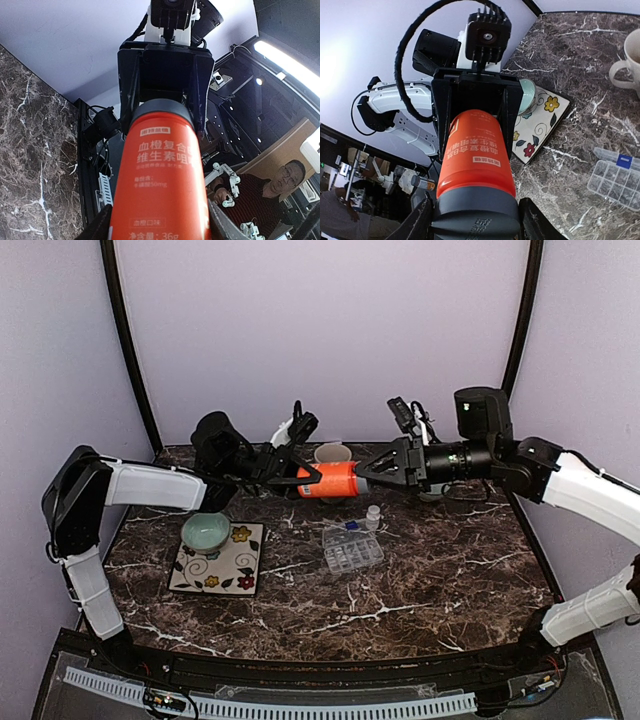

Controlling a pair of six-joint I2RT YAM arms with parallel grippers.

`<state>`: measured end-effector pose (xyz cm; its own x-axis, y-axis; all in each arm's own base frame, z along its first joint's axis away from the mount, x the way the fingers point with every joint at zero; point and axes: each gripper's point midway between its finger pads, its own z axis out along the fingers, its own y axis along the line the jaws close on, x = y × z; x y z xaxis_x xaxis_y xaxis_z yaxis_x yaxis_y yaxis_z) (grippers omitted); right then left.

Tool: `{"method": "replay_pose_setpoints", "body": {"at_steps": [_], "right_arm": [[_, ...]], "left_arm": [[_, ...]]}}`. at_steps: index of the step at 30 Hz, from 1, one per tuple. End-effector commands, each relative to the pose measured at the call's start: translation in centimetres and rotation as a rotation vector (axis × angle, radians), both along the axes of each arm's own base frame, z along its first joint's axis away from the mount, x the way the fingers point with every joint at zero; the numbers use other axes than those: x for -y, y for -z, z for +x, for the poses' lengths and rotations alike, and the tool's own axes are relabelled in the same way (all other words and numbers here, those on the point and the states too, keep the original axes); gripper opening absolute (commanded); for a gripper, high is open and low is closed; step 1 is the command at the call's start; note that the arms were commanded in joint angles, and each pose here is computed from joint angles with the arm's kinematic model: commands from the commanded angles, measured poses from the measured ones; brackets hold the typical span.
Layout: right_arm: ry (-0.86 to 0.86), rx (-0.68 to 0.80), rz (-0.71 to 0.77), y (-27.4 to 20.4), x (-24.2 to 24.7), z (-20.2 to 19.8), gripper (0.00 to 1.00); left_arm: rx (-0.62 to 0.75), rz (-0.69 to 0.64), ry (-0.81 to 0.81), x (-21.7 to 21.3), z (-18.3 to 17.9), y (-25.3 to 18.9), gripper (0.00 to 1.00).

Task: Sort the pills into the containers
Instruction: Unscrew the lid of the pill bottle.

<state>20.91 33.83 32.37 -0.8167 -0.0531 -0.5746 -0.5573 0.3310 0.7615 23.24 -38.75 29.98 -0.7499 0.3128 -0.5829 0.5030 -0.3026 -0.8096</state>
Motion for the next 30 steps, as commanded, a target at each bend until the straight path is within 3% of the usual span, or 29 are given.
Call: {"method": "replay_pose_setpoints", "body": {"at_steps": [1,7,16,30], "right_arm": [[-0.055,0.282,-0.012,-1.5,0.3,-0.2,0.2],[-0.087,0.53,-0.092,-1.7,0.7,0.4,0.16],[-0.061,0.743,-0.218,-2.2,2.4,1.1,0.12],[-0.041,0.807,-0.289,-1.9,3.6,0.7,0.1]], "left_arm": [[0.081,-0.077,0.008,-0.3,-0.5,-3.5,0.0],[0.078,-0.077,0.007,-0.5,-0.7,-4.1,0.0],[0.072,-0.073,0.008,-0.6,-0.9,-4.2,0.0],[0.063,-0.074,0.001,-0.8,-1.0,-3.9,0.0]]}}
